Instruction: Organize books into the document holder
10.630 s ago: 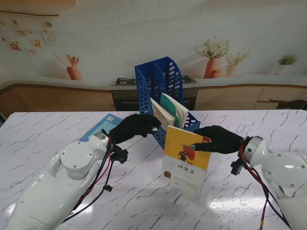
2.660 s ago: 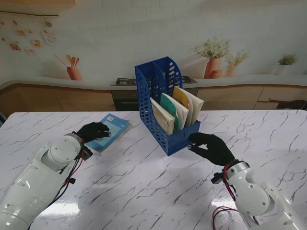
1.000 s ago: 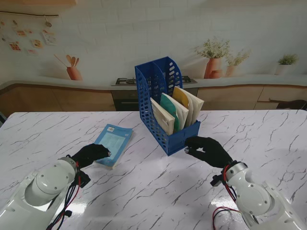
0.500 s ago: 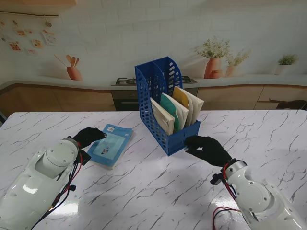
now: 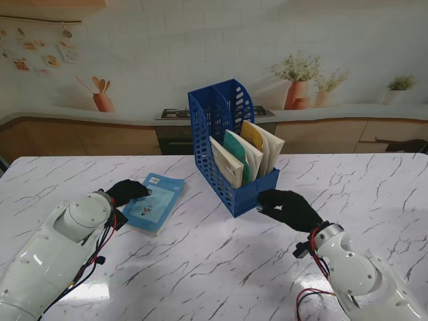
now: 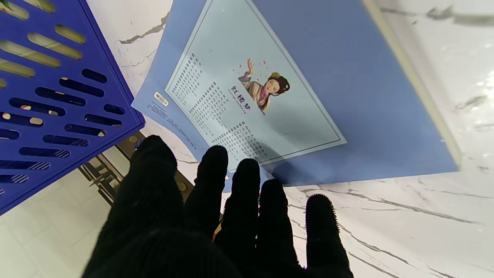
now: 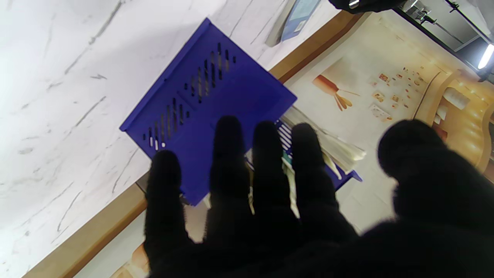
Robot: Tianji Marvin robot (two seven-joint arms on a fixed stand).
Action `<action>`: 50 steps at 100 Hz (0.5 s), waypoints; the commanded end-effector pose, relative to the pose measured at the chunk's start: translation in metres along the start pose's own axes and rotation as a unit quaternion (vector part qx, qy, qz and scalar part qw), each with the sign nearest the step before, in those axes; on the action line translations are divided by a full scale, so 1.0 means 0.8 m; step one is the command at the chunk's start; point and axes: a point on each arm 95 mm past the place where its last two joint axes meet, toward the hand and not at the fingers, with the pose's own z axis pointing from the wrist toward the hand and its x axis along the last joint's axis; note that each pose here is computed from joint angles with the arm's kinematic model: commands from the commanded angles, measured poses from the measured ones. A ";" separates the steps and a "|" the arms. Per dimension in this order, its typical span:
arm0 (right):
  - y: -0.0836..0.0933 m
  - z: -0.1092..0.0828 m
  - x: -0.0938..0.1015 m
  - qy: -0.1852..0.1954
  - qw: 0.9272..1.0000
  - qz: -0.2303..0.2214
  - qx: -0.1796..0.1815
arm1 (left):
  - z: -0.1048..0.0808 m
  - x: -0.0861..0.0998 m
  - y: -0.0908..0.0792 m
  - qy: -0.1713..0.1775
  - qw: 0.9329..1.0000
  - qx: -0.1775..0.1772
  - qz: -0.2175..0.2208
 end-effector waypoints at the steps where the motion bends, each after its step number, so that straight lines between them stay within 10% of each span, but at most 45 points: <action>1: -0.006 -0.001 0.000 0.002 1.000 0.005 0.003 | -0.001 -0.011 0.027 -0.003 0.999 -0.036 0.011; 50: -0.008 -0.006 -0.003 0.004 1.000 0.006 0.005 | -0.048 -0.013 0.093 0.014 0.988 -0.150 0.038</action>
